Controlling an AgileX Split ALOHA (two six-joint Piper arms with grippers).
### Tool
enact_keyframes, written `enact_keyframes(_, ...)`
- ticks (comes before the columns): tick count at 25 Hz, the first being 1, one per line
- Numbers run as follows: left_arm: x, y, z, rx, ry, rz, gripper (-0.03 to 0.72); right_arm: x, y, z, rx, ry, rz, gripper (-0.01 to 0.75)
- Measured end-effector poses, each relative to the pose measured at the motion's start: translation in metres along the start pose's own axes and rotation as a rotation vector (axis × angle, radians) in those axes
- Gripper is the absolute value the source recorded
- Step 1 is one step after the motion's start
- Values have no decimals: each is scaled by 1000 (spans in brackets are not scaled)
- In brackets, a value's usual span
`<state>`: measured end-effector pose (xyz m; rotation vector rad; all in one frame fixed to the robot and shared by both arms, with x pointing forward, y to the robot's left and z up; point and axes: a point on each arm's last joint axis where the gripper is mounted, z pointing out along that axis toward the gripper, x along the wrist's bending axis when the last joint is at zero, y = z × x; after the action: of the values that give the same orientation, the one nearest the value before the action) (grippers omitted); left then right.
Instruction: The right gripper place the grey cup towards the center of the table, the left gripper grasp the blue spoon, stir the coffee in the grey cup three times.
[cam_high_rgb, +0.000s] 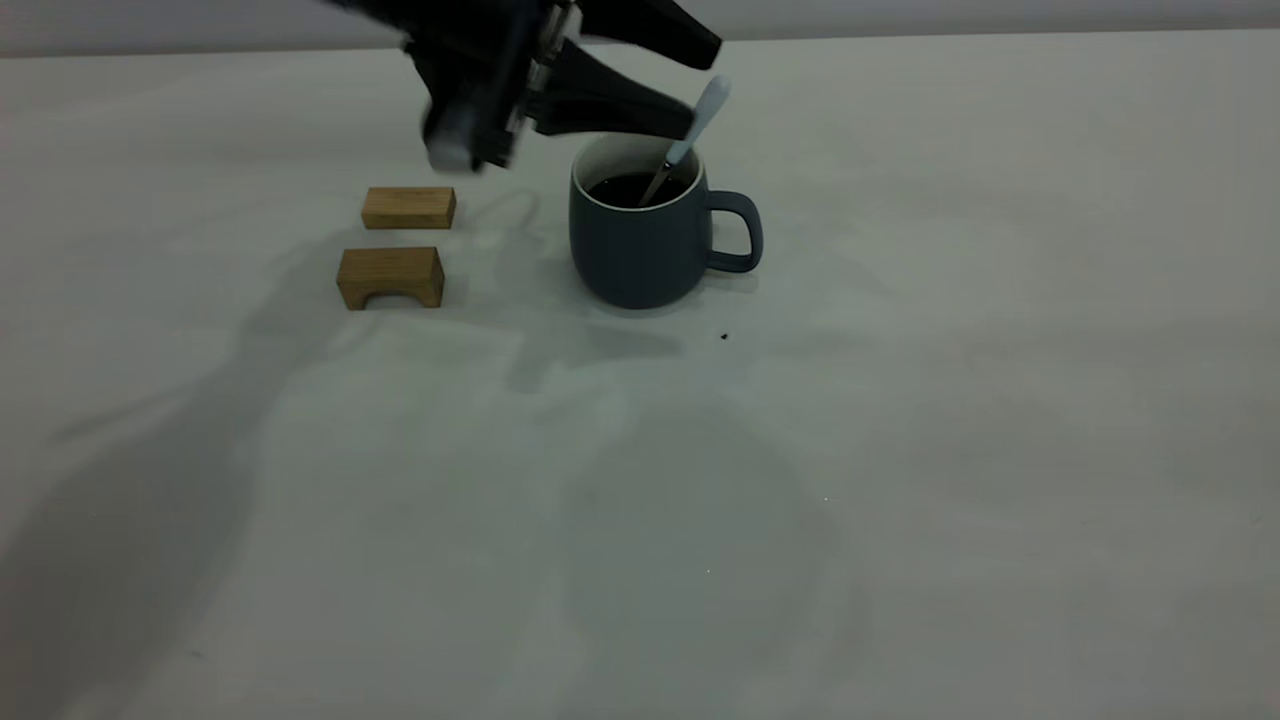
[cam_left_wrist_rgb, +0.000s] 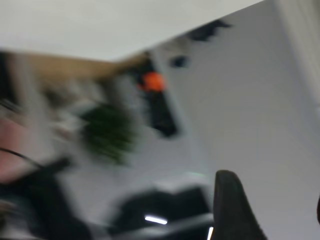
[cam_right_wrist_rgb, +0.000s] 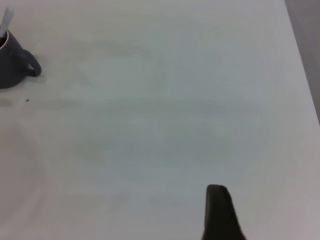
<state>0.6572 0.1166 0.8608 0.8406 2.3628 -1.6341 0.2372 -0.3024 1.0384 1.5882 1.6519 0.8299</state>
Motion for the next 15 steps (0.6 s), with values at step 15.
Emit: enact_keyframes(15,-7,-87,-88,-466,620,653,436,0,0,0,0,0,0,511)
